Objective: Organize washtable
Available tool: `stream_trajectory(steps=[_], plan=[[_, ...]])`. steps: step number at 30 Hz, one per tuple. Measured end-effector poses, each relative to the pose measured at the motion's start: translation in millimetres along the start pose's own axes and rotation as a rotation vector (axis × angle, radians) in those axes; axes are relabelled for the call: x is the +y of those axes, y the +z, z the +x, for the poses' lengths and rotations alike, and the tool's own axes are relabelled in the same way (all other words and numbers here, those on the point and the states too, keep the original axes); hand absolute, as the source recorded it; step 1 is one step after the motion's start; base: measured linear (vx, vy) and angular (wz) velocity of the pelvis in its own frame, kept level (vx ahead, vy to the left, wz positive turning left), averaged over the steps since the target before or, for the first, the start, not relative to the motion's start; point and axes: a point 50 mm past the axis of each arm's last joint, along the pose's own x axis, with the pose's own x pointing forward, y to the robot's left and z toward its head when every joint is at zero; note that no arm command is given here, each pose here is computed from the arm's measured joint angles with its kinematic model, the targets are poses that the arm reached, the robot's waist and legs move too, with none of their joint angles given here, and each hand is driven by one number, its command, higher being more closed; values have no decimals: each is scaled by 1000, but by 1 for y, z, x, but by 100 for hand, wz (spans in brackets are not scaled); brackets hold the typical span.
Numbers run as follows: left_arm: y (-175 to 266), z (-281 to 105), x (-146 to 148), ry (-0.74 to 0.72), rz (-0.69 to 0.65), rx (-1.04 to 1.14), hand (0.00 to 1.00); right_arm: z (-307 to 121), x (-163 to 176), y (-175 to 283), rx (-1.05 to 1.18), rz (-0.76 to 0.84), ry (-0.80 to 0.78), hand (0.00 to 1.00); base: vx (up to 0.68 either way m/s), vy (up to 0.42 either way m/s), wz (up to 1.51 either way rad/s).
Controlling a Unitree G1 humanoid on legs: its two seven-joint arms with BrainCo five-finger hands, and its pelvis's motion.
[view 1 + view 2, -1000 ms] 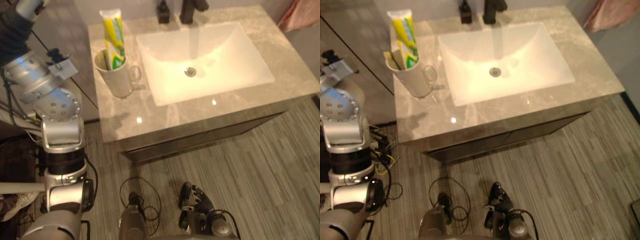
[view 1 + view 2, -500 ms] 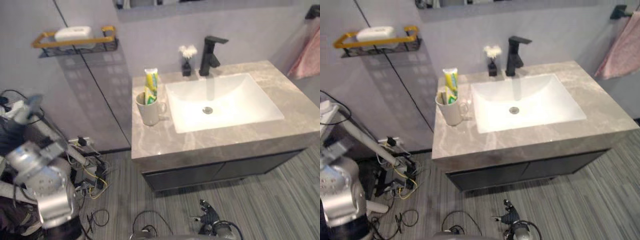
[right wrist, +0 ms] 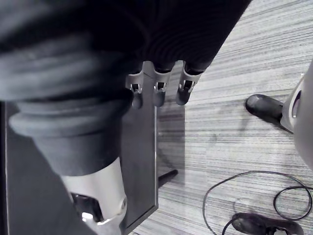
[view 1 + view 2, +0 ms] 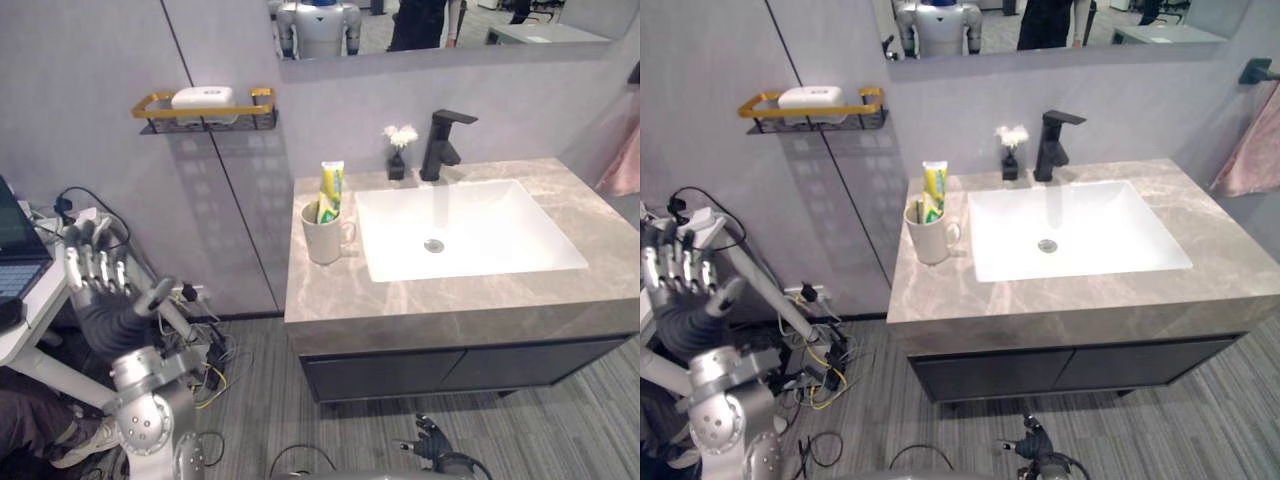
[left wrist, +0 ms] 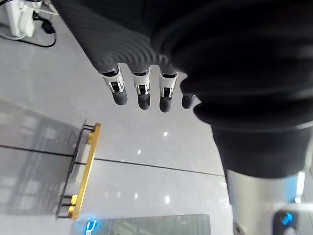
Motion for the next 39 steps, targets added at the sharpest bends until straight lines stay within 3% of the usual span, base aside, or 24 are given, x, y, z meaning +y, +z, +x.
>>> stream_trajectory(steps=[5, 6, 12, 20, 27, 39], plan=[[-14, -15, -22, -133, -176, 129, 0, 0, -4, -1, 3, -9, -3, 0, 17, -5, 1], [-17, -18, -28, -163, -216, 156, 100, 0, -3, -1, 5, -13, 1, 0, 73, -6, 2], [-43, -44, -62, -339, -378, 370, 100, 2, -2, 1, 5, -43, 15, 0, 52, 2, -5], [-74, -67, -71, -477, -348, 583, 100, 4, 2, 8, -15, -105, 44, 0, -14, -2, -14], [-89, -64, -71, -487, -224, 621, 100, 4, 3, 10, -21, -149, 50, 0, -7, -1, -8], [-101, -52, -79, -535, -198, 649, 100, 6, 4, 17, -33, -150, 58, 0, -19, 0, -8]])
